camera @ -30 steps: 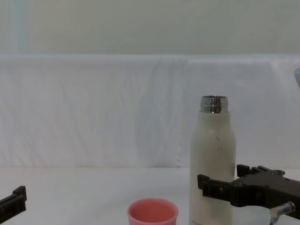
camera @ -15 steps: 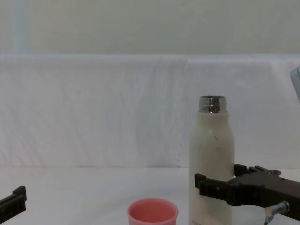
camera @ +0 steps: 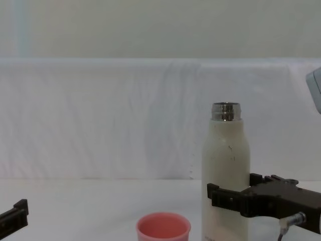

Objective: Grasp the thermos with one hand and pour water into the cup lid.

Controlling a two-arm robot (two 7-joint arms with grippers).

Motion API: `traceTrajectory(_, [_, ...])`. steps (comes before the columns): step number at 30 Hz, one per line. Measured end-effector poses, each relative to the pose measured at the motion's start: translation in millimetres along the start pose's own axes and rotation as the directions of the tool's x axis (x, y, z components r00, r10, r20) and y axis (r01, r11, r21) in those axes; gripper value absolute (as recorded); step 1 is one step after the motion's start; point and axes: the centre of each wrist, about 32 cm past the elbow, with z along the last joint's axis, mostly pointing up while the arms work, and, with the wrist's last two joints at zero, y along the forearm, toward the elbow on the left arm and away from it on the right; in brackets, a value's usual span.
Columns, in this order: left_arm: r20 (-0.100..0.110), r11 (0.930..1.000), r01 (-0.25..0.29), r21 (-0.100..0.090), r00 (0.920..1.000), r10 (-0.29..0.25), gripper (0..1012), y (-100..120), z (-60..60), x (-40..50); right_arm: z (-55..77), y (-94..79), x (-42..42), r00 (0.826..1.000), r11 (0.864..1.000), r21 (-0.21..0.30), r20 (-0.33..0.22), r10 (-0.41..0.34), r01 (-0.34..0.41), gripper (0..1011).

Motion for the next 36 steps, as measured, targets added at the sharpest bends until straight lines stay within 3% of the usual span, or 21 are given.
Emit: traceTrajectory(36, [0.000, 1.0000, 0.000, 0.000, 1.0000, 0.000, 1001, 0, 0.0, 0.0, -1.9, 19.2, 2.4, 1.000, 1.000, -0.003, 0.000, -0.015, 0.015, 1003])
